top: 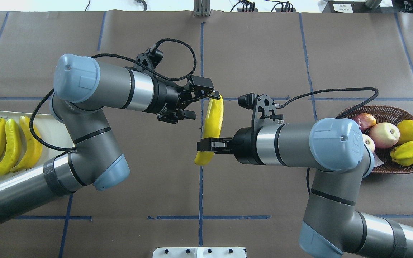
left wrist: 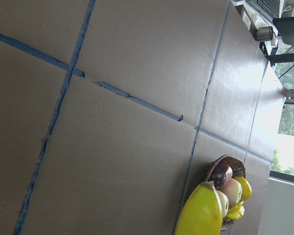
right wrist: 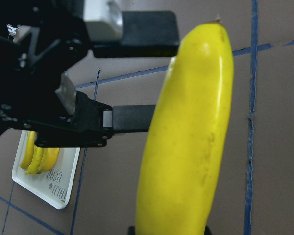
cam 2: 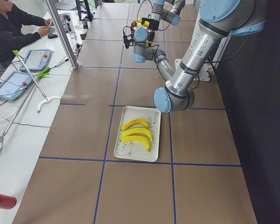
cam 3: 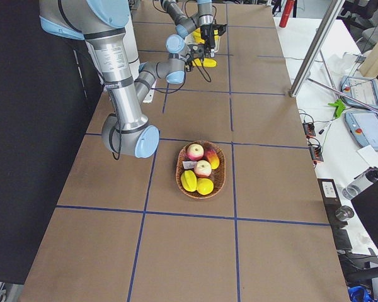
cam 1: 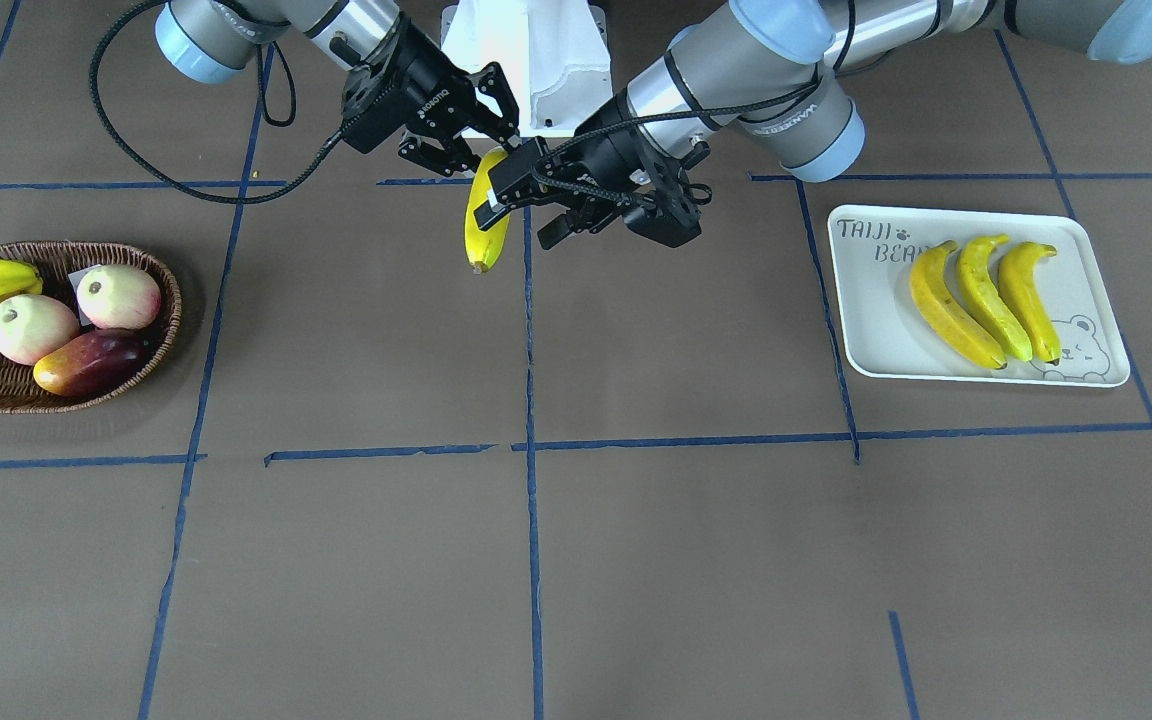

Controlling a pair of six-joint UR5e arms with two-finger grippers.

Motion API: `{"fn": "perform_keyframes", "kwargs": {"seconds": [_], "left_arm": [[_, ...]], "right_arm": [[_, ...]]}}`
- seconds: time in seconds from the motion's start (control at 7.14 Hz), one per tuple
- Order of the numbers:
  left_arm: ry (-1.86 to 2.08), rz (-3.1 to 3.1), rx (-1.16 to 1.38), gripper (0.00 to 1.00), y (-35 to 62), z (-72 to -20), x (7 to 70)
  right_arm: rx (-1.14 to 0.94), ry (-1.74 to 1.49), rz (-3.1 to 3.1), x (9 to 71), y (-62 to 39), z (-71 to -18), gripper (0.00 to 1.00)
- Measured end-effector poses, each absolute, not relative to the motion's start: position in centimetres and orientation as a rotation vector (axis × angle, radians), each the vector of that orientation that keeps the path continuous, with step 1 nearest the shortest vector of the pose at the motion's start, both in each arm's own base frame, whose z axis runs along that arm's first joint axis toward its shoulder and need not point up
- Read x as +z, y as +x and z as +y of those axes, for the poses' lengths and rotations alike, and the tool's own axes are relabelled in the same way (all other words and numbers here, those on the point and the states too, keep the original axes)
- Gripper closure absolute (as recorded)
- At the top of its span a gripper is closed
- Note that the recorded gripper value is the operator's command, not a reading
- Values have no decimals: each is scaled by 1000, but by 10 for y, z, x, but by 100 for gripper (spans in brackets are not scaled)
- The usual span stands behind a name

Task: Transfer all bananas from basket to plate

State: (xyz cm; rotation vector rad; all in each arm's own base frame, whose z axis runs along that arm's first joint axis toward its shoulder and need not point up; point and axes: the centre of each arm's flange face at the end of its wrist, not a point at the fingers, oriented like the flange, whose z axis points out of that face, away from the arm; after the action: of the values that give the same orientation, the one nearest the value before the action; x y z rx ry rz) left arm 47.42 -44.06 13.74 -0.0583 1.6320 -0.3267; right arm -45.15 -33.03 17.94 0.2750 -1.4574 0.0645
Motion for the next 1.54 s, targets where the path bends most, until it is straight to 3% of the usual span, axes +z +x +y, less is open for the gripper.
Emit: {"fn": "perform_keyframes", "kwargs": {"seconds": [0.14, 0.28, 0.42, 0.56, 0.7, 0.84, 0.98, 1.54], "left_arm": [[-63, 1632, -322, 2, 482, -436, 136], [-66, 1632, -319, 66, 489, -431, 135], [-67, 1634, -317, 100, 492, -428, 133], [-64, 1637, -318, 100, 493, -428, 131], [-60, 1637, -321, 100, 493, -428, 130], [-60, 1635, -324, 100, 493, -428, 130], [-60, 1635, -325, 100, 493, -428, 130], [-53, 1627, -327, 100, 492, -430, 132]], "right_arm": [[64, 275, -1457, 179, -452, -330, 96], [64, 275, -1458, 179, -452, -330, 96], [64, 276, -1459, 179, -451, -330, 96], [62, 277, -1461, 178, -451, -330, 95], [61, 277, -1463, 176, -451, -330, 81], [61, 279, -1465, 175, -451, -330, 14], [64, 278, -1467, 174, -451, -330, 0], [75, 277, -1477, 169, -447, -331, 0]]}}
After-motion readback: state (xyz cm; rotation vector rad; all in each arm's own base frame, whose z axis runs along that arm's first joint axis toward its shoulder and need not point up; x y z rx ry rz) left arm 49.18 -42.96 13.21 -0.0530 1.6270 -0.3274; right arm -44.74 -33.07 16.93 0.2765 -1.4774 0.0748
